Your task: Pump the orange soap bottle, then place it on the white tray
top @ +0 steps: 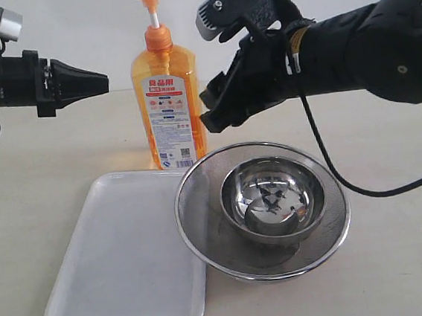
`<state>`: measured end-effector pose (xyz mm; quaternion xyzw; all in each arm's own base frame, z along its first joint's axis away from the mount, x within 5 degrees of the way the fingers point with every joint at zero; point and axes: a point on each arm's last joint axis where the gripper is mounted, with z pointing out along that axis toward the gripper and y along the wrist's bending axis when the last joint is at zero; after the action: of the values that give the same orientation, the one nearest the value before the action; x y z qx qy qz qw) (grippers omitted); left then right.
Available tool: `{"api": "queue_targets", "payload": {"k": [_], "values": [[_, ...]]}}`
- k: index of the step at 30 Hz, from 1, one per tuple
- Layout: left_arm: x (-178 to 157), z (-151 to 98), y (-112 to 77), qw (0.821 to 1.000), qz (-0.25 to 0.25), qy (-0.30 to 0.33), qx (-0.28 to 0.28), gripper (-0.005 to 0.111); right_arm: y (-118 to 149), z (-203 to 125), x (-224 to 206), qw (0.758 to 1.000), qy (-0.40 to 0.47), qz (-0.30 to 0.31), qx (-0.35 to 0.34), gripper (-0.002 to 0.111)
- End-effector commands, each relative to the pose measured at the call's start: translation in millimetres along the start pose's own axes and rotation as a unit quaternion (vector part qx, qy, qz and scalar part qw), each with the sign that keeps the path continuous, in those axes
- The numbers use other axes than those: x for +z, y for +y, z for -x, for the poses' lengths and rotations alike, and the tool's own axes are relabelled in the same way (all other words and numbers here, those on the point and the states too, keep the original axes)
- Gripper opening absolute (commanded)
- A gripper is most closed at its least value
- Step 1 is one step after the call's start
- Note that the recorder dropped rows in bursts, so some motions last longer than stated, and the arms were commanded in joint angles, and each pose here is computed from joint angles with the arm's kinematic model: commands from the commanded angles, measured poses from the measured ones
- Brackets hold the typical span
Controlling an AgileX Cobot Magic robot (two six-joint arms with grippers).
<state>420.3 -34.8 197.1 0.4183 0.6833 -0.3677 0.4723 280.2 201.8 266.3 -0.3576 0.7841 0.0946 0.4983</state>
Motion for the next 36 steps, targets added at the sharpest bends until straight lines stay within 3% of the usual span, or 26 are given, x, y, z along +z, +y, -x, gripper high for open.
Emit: {"api": "queue_targets", "payload": {"k": [1,8,11,15,17,23,36], "values": [[3,-1,0.4,1.000,-0.003,-0.007,-0.001,0.005,0,4,-1,1.000,-0.012,0.000,0.005,0.105],[3,-1,0.4,1.000,-0.003,-0.007,0.012,0.005,-7,-9,11,0.999,0.022,-0.006,-0.044,0.103],[3,-1,0.4,1.000,-0.003,-0.007,0.020,0.005,-24,-22,28,0.999,0.015,-0.022,-0.017,0.081],[3,-2,0.9,1.000,-0.003,-0.007,0.022,0.005,-36,-24,28,0.999,0.006,-0.036,0.025,0.070],[5,-6,2.0,1.000,-0.005,-0.005,0.018,0.005,-38,-25,28,0.998,0.003,-0.039,0.054,0.073],[9,-19,5.5,1.000,-0.008,-0.002,0.003,0.005,-39,-25,29,0.998,0.002,-0.039,0.050,0.105],[9,-18,7.0,1.000,-0.002,-0.013,0.007,0.005,-39,-22,30,0.998,-0.018,-0.038,0.044,0.105]]}}
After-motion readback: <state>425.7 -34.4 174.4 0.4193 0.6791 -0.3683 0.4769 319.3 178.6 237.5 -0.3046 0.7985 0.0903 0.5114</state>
